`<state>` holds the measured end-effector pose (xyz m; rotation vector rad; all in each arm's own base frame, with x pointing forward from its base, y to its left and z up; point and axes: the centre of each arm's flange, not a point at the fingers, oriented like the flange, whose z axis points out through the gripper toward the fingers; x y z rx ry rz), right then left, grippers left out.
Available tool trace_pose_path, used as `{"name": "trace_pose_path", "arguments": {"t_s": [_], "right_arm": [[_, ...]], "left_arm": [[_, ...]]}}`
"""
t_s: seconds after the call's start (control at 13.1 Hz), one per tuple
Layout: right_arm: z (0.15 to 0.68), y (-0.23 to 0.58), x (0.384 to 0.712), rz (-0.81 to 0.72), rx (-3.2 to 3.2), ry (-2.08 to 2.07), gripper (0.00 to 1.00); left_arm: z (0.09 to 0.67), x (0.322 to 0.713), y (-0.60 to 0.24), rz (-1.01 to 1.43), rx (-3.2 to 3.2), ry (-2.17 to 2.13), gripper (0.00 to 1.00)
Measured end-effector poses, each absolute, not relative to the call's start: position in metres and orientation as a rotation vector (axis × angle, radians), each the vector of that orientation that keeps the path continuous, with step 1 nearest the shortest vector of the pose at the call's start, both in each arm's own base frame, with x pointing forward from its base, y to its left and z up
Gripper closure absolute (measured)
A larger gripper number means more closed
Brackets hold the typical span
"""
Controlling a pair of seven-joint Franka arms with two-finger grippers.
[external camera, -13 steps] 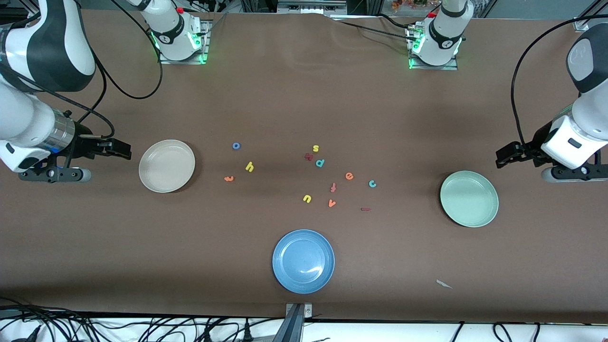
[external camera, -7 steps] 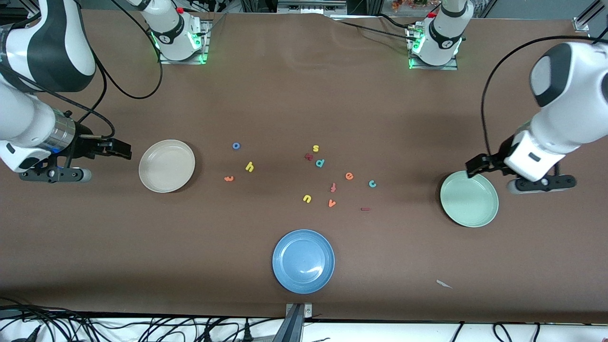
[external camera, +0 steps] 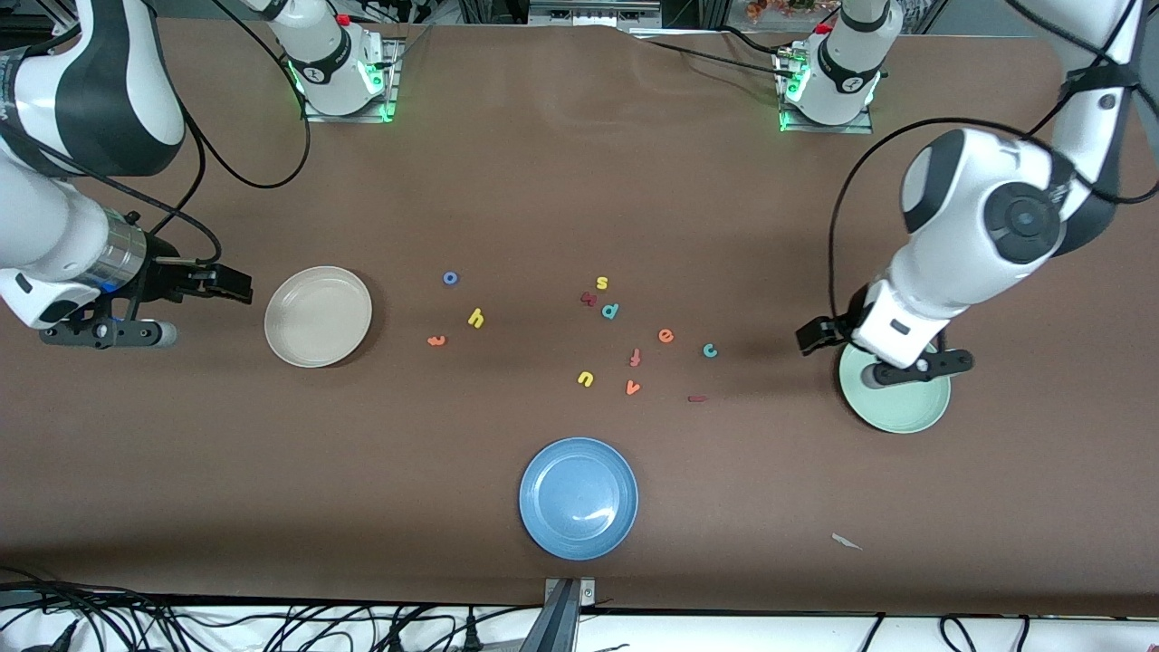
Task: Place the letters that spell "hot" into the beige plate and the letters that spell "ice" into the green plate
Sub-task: 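Move the right gripper and the left gripper toward the scattered letters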
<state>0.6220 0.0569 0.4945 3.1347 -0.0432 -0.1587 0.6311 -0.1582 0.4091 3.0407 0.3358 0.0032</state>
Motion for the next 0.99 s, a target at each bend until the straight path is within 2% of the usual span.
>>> {"name": "trace_pose_path", "arguments": {"t_s": [0.61,0.99], "right_arm": [[0.456,0.176,0.613,-0.172,3.106,-0.164,0.00],[0.370,0.258,0.581,-0.265,3.055,-0.190,0.00]], "left_arm": [[0.317,0.613,-0.237,-0.058,3.021,0.452,0.00],[0.264,0.594,-0.253,0.005,3.044,0.472,0.00]]}}
